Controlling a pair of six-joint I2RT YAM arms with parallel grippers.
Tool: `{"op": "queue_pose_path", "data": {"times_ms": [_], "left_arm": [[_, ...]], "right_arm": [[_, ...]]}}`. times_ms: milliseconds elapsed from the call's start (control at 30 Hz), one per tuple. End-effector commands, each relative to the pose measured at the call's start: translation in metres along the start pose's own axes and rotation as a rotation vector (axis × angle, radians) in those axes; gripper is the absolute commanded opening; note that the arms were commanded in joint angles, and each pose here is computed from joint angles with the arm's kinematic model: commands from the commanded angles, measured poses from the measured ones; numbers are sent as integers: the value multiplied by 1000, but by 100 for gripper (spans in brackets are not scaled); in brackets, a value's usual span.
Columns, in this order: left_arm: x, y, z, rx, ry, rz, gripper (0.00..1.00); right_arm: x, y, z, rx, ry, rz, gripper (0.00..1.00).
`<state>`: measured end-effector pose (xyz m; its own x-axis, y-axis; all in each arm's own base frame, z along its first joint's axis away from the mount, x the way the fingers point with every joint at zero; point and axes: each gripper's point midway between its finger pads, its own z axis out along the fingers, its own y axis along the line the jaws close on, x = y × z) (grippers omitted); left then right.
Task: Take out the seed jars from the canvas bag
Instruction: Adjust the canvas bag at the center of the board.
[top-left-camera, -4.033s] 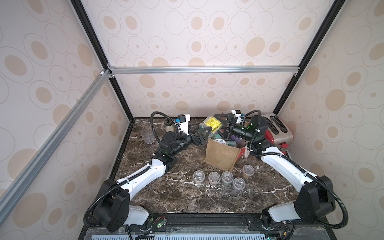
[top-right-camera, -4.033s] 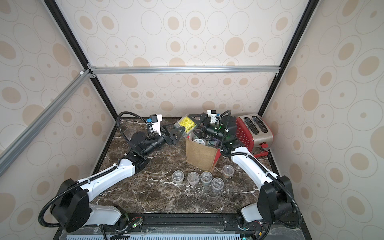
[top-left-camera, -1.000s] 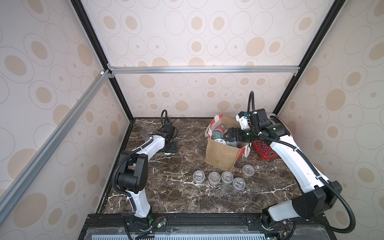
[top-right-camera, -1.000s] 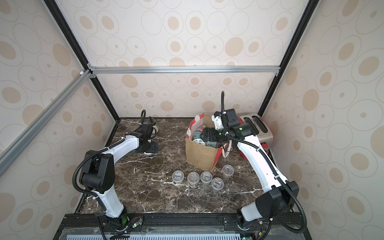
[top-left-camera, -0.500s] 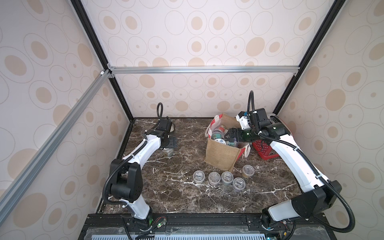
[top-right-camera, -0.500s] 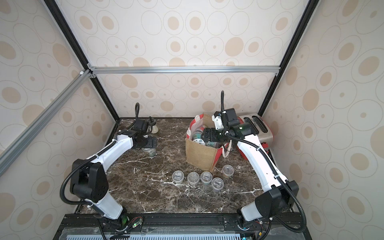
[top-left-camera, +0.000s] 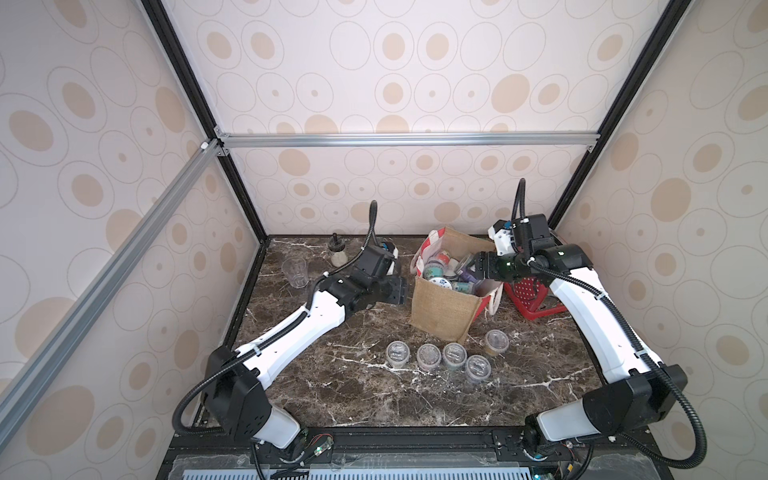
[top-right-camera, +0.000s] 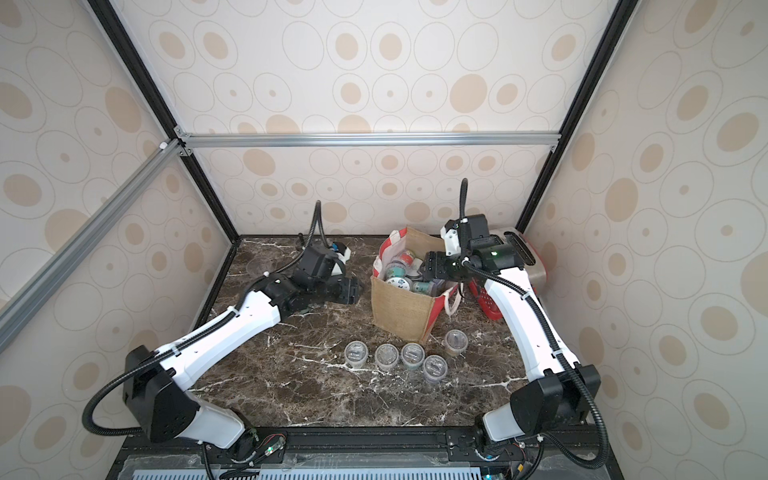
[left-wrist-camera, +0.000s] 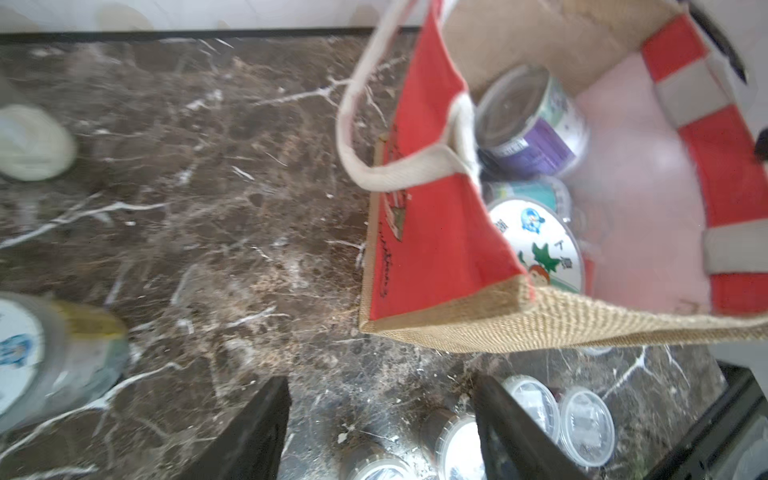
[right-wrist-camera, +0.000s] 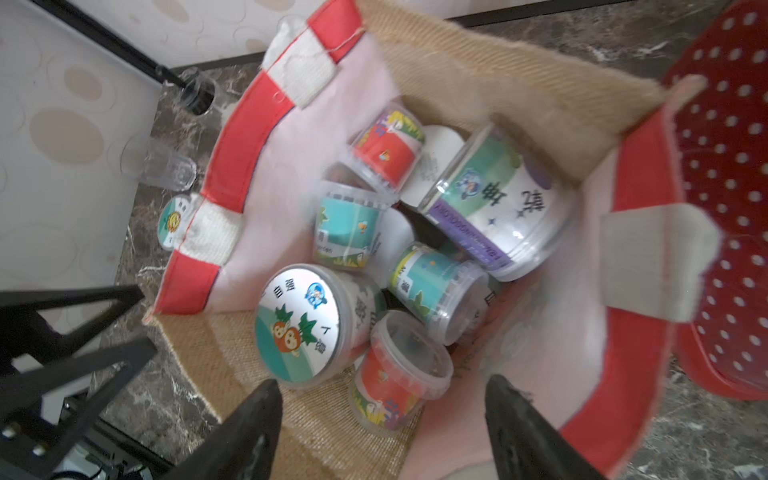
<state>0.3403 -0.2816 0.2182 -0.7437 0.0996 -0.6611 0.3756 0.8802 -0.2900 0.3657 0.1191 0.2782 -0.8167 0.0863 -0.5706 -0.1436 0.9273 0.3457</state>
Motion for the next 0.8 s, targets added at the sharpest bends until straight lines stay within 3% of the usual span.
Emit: {"op": "queue_pose_path", "data": {"times_ms": [0, 167, 300, 600, 767], "left_arm": [[6, -29, 26, 79, 39, 1, 67], [21, -45, 59, 126, 86, 16, 58], [15, -34, 72, 66, 58, 38, 56], [-74, 9, 88, 13, -96, 33, 54], [-107, 19, 93, -1, -116, 40, 54]], "right_arm": [[-6, 0, -5, -6, -12, -12, 78], [-3, -8, 11, 26, 65, -13, 72], [12, -5, 18, -1, 101, -10, 67], [65, 58, 38, -191, 215, -49, 61], [71, 93, 48, -280, 225, -58, 62]]}}
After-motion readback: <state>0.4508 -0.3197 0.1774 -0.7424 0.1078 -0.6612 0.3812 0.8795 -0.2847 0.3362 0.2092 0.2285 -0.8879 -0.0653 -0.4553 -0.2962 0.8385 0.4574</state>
